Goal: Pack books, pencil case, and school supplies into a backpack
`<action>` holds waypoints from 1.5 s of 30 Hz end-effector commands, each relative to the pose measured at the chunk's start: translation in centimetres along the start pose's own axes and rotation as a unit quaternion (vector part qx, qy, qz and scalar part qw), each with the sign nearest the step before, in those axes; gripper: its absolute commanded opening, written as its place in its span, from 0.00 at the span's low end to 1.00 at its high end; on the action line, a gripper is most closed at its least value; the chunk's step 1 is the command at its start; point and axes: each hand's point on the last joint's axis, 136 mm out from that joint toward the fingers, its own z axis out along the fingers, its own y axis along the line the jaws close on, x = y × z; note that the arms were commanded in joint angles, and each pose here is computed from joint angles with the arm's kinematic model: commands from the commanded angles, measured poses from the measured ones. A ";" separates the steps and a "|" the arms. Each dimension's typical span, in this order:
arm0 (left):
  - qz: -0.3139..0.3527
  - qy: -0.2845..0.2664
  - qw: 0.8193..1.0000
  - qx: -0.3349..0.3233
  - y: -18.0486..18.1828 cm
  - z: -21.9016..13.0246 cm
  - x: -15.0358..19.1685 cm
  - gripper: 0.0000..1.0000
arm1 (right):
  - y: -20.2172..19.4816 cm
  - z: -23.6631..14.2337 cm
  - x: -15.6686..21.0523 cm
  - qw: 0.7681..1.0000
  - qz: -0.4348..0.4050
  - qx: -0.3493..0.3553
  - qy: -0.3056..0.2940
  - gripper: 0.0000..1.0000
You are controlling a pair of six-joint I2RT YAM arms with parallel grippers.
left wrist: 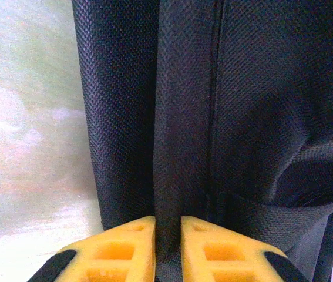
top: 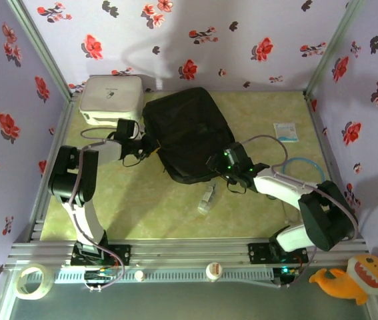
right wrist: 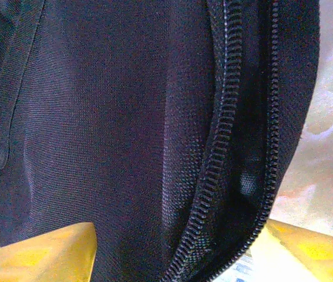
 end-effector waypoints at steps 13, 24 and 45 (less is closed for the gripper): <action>0.033 -0.003 0.998 0.062 -4.4 0.0 -0.5 0.04 | 0.3 0.7 -1.5 1.000 -0.013 -0.002 -0.012 0.56; 0.067 -0.011 0.992 0.103 -11.2 -4.1 0.9 0.00 | -0.7 0.5 -8.4 0.997 -0.046 0.046 -0.035 0.49; 0.079 -0.012 0.990 0.114 -14.8 -3.8 2.5 0.00 | 7.0 -7.7 1.4 0.995 -0.097 0.018 0.003 0.68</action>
